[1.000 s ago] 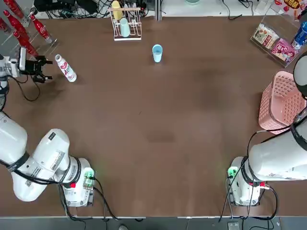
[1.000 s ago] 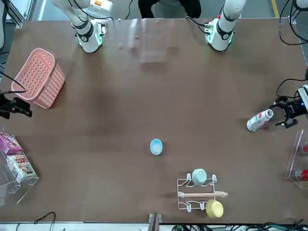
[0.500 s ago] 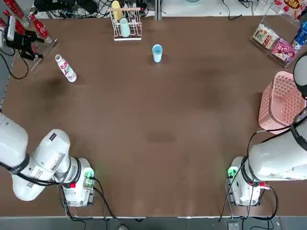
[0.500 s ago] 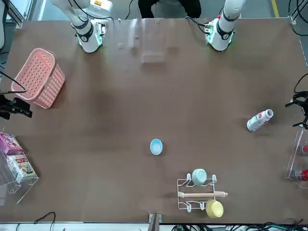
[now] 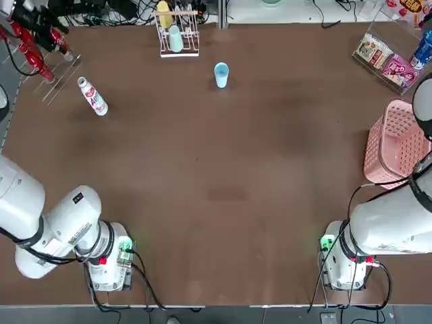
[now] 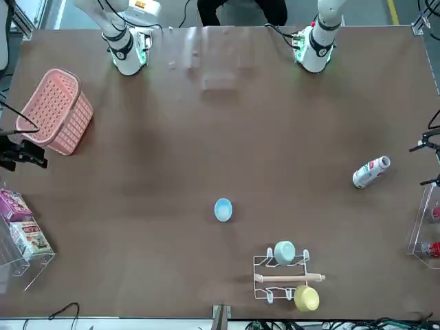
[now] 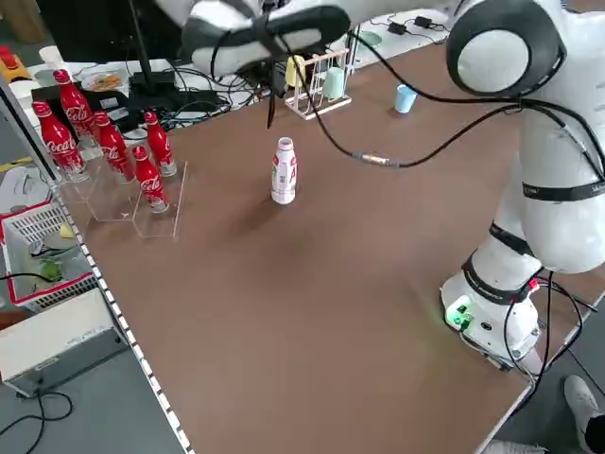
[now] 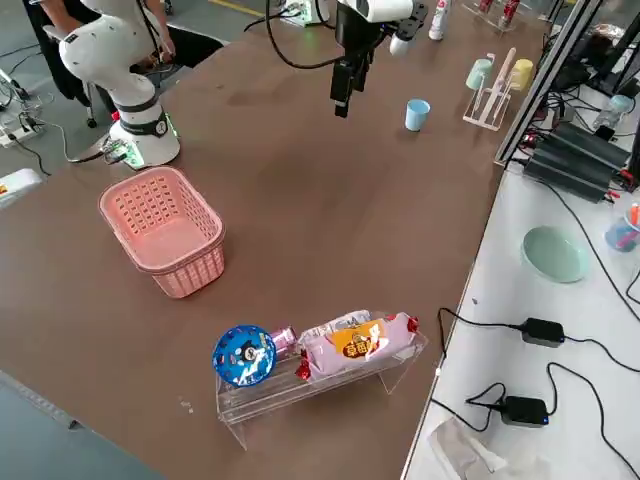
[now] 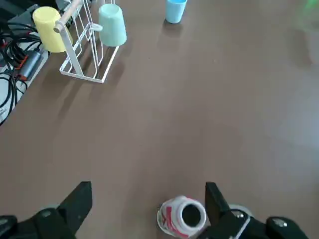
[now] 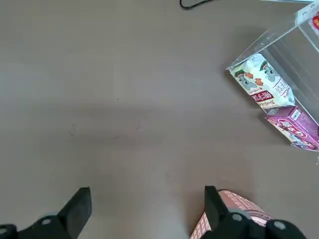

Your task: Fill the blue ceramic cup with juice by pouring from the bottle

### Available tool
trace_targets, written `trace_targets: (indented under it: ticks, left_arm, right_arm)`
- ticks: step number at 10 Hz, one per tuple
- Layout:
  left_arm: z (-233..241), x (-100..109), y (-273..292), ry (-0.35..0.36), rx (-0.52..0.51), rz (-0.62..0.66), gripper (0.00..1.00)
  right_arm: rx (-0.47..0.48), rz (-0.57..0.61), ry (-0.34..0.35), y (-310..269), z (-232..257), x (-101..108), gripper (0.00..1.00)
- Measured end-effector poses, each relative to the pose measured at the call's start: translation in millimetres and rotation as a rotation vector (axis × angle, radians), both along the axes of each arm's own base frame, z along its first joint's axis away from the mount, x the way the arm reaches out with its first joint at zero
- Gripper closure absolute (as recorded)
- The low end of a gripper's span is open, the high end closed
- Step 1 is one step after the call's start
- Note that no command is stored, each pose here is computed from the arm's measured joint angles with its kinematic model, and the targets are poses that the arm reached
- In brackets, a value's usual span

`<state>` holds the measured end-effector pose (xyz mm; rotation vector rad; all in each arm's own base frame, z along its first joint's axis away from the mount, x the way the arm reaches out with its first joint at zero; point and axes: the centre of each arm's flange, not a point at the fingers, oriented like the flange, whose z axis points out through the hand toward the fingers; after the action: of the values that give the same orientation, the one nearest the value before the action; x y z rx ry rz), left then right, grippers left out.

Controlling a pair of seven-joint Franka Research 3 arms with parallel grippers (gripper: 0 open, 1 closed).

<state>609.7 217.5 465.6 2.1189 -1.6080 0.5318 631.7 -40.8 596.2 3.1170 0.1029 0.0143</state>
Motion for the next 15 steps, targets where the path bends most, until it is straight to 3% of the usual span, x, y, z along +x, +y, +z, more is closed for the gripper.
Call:
trace_targets:
  ticks: [3,7,9,12,15]
  left_arm:
    - [34.5,21.5,-91.6,0.137,0.174,0.199,0.00]
    - [81.8,16.9,-180.7,0.263,0.309,0.550,0.00]
    - [101.6,8.9,-225.7,0.293,0.343,0.683,0.00]
    - [122.1,0.0,-226.2,0.267,0.417,0.826,0.00]
    - [135.5,-8.9,-273.8,0.245,0.462,0.868,0.00]
  right_arm:
    - [0.002,0.000,0.000,0.3,-0.1,0.0,0.00]
    - [0.003,-0.005,0.000,0.8,-0.4,0.0,0.00]
    - [0.003,-0.014,-0.001,0.2,-0.2,0.2,0.00]
    - [0.001,-0.007,-0.021,4.0,1.6,2.5,0.00]
    - [0.000,-0.005,-0.041,5.0,3.5,4.6,0.00]
